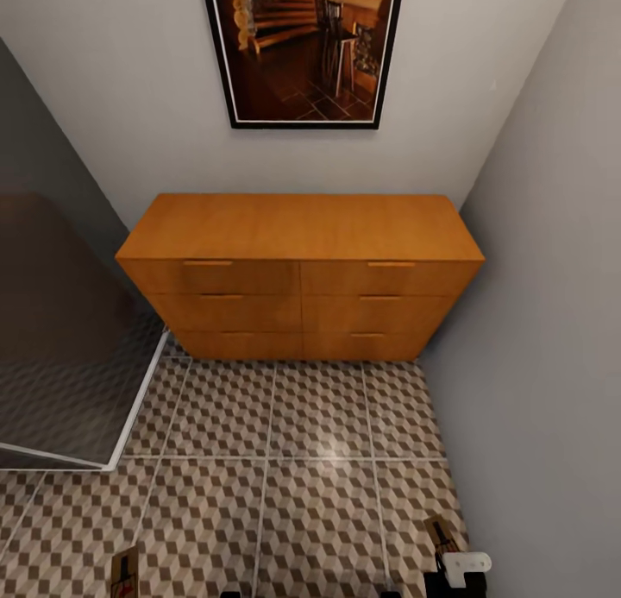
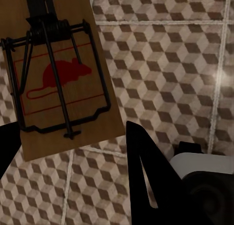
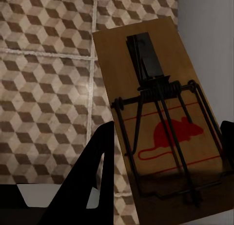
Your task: Take the four mousetraps from the cabinet in the bathroom and place them on the bathroom floor. Make sure all four end up on the same floor surface, and ensure that at least two of them are either under or directly next to the same bathroom sink.
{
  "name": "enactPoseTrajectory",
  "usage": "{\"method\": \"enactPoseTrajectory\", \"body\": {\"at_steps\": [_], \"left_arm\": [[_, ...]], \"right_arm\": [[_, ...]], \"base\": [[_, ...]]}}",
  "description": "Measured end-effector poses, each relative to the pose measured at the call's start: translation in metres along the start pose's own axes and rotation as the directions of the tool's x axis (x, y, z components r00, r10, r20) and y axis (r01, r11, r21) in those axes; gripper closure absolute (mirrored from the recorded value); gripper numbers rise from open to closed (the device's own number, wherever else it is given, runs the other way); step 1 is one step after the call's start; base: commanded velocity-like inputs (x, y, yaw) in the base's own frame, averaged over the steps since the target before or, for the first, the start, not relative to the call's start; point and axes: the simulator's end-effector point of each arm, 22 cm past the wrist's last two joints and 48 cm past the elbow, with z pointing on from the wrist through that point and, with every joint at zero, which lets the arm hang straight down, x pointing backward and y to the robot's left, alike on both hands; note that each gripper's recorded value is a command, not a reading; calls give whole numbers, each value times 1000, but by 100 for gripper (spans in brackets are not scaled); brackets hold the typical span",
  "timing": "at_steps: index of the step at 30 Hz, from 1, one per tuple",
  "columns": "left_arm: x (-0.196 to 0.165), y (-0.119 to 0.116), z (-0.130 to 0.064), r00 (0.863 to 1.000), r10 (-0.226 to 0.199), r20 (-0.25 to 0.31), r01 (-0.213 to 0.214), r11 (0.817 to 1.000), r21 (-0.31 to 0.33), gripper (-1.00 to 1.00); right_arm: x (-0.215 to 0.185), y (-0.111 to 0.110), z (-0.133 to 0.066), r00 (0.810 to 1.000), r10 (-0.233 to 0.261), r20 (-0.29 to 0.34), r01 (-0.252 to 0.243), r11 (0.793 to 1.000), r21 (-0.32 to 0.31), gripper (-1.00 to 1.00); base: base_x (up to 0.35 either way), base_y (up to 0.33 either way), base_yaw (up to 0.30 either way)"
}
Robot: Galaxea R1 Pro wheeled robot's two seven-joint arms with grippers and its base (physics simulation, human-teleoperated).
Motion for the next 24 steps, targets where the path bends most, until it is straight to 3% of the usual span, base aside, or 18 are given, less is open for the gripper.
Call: {"method": "enactPoseTrajectory", "body": {"at_steps": [24], "left_arm": [[-16, 1, 0, 999, -11, 36, 11, 1000, -2, 100]], "right_arm": [[-18, -2, -1, 999, 5, 37, -5, 1000, 3, 100]], "base": [[0, 0, 0]]}}
